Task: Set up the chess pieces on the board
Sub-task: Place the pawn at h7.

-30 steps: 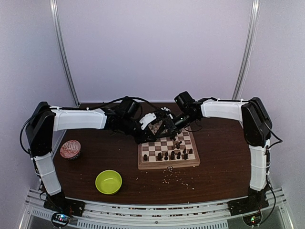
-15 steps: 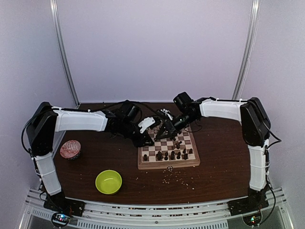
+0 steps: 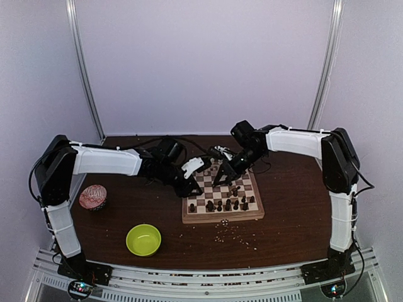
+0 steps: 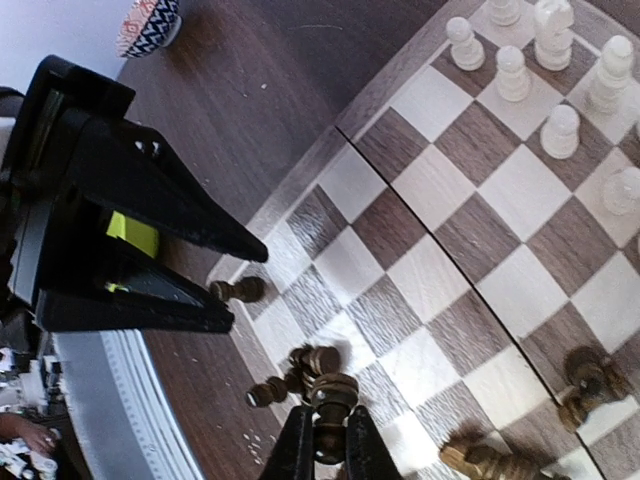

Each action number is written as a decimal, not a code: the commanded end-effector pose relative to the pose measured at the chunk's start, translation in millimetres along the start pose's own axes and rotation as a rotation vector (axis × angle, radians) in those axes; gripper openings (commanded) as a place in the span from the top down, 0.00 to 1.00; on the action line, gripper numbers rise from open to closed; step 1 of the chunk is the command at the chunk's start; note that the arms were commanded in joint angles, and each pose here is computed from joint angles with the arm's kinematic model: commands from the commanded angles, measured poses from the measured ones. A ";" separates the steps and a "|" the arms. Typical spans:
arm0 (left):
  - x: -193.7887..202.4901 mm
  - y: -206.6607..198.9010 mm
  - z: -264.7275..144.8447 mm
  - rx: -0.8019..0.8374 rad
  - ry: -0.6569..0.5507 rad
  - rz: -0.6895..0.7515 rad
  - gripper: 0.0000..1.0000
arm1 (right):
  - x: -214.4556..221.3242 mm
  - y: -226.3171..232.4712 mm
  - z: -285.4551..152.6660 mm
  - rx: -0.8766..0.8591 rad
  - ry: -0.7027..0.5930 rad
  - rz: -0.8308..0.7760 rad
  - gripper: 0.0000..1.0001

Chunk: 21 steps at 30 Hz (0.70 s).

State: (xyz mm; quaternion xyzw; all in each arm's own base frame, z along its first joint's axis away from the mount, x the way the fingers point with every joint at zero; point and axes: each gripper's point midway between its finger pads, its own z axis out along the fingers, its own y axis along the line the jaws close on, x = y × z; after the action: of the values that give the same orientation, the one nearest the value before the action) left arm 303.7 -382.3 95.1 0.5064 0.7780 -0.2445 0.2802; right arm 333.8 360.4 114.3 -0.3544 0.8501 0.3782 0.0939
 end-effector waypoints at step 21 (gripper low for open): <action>-10.7 47.5 -103.1 -0.359 -0.289 -0.236 0.62 | -4.5 3.1 16.1 0.469 0.303 -0.480 0.91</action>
State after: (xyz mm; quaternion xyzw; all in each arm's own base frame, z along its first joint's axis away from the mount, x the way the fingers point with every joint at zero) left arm 321.3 -308.5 150.8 0.3511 0.8228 -0.2016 0.3989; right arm 340.6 379.7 125.6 -0.5451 0.8133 0.1171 0.1662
